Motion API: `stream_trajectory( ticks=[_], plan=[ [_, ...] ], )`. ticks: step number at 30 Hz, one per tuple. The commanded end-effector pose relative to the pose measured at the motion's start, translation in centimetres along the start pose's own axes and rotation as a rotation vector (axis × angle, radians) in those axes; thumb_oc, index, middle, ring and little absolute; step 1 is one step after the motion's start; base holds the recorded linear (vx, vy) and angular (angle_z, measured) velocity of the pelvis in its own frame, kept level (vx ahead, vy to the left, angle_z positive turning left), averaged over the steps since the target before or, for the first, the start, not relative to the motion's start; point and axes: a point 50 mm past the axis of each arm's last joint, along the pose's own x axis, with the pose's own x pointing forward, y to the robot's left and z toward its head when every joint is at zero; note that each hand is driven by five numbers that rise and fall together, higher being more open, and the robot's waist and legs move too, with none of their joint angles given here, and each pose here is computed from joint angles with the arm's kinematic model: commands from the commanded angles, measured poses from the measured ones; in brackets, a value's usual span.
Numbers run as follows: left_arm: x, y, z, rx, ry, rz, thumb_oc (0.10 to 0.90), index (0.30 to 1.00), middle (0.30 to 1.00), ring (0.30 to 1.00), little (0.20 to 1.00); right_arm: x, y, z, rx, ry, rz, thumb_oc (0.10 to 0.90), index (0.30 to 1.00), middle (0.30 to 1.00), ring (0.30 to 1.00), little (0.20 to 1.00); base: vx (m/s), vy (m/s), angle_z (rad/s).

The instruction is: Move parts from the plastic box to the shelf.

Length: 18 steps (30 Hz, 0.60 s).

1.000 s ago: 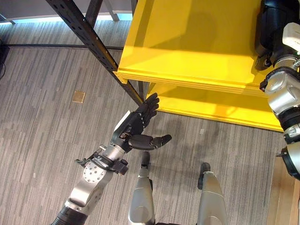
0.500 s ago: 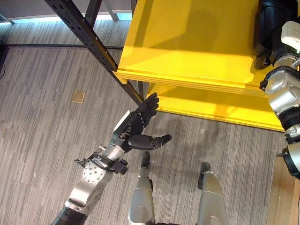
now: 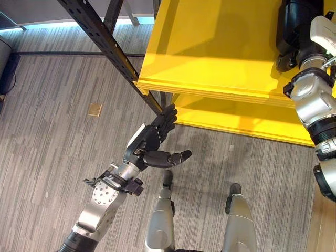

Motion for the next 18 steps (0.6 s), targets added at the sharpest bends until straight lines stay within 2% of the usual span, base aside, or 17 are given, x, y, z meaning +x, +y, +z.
stream_trajectory(
  ticks=[1, 2, 8, 10, 18],
  plan=[
    [0.6, -0.9, 3.0, 0.021, -0.197, -0.041, 0.900, 1.000, 1.000, 1.000, 1.000, 1.2, -4.7, 4.0, 0.067, -0.131, -0.173, 0.649, 0.649, 0.649, 0.649, 0.649, 0.00, 0.000, 0.00],
    [0.6, -0.9, 3.1, 0.022, -0.198, -0.040, 0.900, 1.000, 1.000, 1.000, 1.000, 1.1, -4.5, 4.0, 0.049, -0.131, -0.169, 0.900, 1.000, 1.000, 1.000, 1.000, 0.00, 0.000, 0.00],
    [0.6, -0.9, 3.0, 0.023, -0.199, -0.052, 0.900, 1.000, 1.000, 1.000, 1.000, 1.2, -4.1, 4.0, -0.074, -0.175, -0.131, 0.900, 1.000, 1.000, 1.000, 1.000, 0.00, 0.000, 0.00],
    [0.5, -0.8, 3.0, 0.027, -0.204, -0.057, 0.900, 1.000, 1.000, 1.000, 1.000, 1.2, -4.0, 4.3, -0.169, -0.199, -0.102, 0.900, 1.000, 1.000, 1.000, 1.000, -0.02, -0.014, 0.01],
    [0.5, -1.0, 3.1, 0.032, -0.205, -0.077, 0.900, 1.000, 1.000, 1.000, 1.000, 1.0, -2.4, 3.3, -0.194, -0.132, -0.020, 0.900, 1.000, 1.000, 1.000, 1.000, -0.01, -0.014, 0.00]
  ],
)
